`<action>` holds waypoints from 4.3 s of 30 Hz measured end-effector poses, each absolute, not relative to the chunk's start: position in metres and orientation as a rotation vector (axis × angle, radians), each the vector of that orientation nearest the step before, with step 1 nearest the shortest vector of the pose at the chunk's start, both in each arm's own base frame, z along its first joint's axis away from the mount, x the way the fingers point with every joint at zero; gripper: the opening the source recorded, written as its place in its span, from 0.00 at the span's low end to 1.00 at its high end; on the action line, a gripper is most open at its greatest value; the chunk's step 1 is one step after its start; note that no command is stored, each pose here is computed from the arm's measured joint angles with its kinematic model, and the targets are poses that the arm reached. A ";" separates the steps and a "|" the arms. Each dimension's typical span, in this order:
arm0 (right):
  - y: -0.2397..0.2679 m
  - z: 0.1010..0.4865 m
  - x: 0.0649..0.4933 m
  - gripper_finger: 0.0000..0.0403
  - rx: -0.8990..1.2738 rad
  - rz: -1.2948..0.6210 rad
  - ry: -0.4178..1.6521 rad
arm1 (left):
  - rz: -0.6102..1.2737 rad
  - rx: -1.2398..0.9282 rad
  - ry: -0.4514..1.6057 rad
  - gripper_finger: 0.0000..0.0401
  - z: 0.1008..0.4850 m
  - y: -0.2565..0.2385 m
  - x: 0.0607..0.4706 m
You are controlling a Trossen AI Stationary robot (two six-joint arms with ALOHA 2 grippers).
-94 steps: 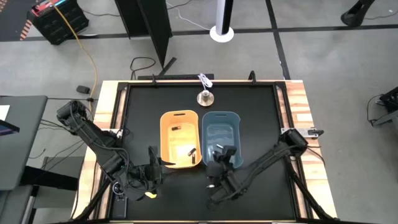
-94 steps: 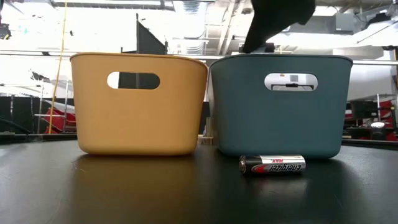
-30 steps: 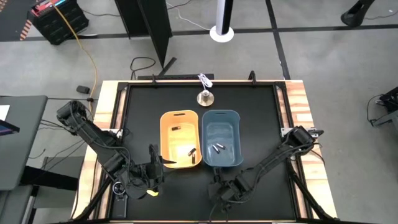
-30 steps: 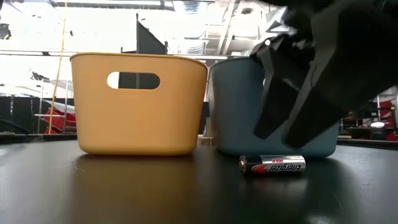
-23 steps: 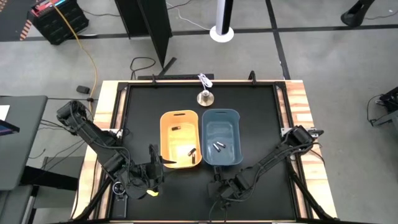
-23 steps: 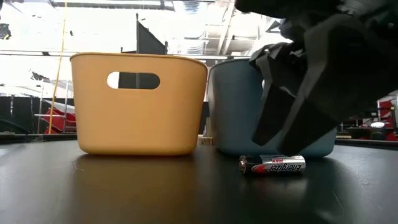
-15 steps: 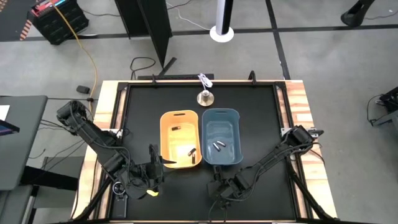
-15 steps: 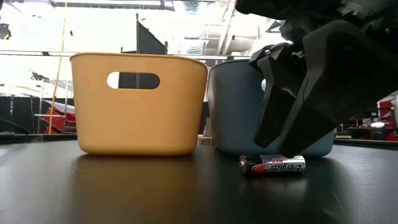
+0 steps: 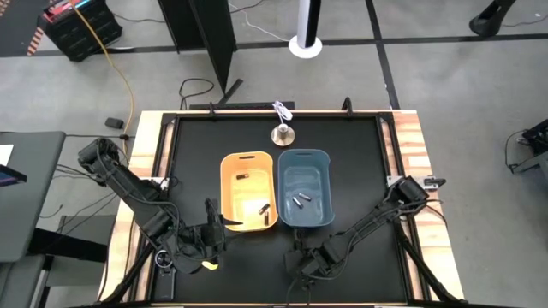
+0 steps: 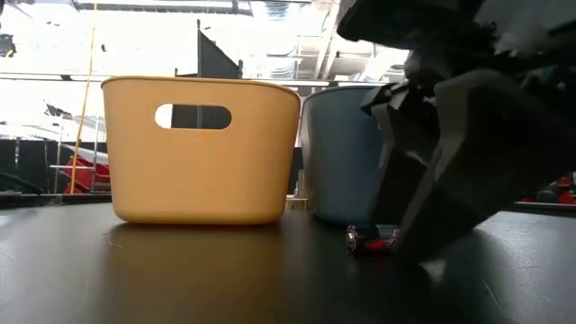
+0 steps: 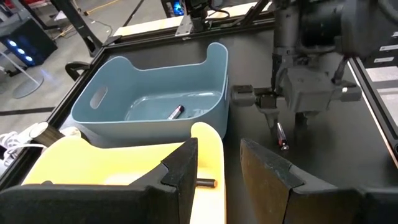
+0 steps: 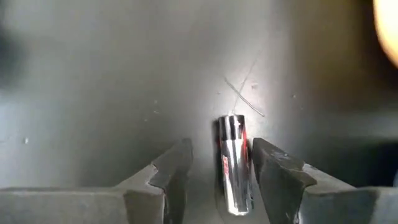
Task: Sort batteries
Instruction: Put the silver battery into the blue bin, then return to Home Position
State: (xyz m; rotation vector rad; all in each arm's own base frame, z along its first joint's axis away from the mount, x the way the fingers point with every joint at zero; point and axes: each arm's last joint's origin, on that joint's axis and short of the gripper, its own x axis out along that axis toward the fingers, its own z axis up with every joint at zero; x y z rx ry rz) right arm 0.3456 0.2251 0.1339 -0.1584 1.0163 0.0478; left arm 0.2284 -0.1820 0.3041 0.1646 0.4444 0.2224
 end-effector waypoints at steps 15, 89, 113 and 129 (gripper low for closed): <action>0.225 0.130 0.346 0.19 -0.153 0.032 1.027 | 0.222 0.168 0.446 0.29 0.304 -0.182 0.228; 0.182 0.268 0.352 0.08 -0.668 -0.453 1.172 | 0.223 0.166 0.446 0.29 0.304 -0.182 0.228; 0.188 0.275 0.352 0.54 -0.564 -0.462 1.079 | 0.226 0.154 0.443 0.29 0.304 -0.182 0.228; 0.222 0.355 0.327 0.03 -0.485 -0.161 0.642 | 0.105 0.271 0.262 0.02 0.328 -0.191 0.242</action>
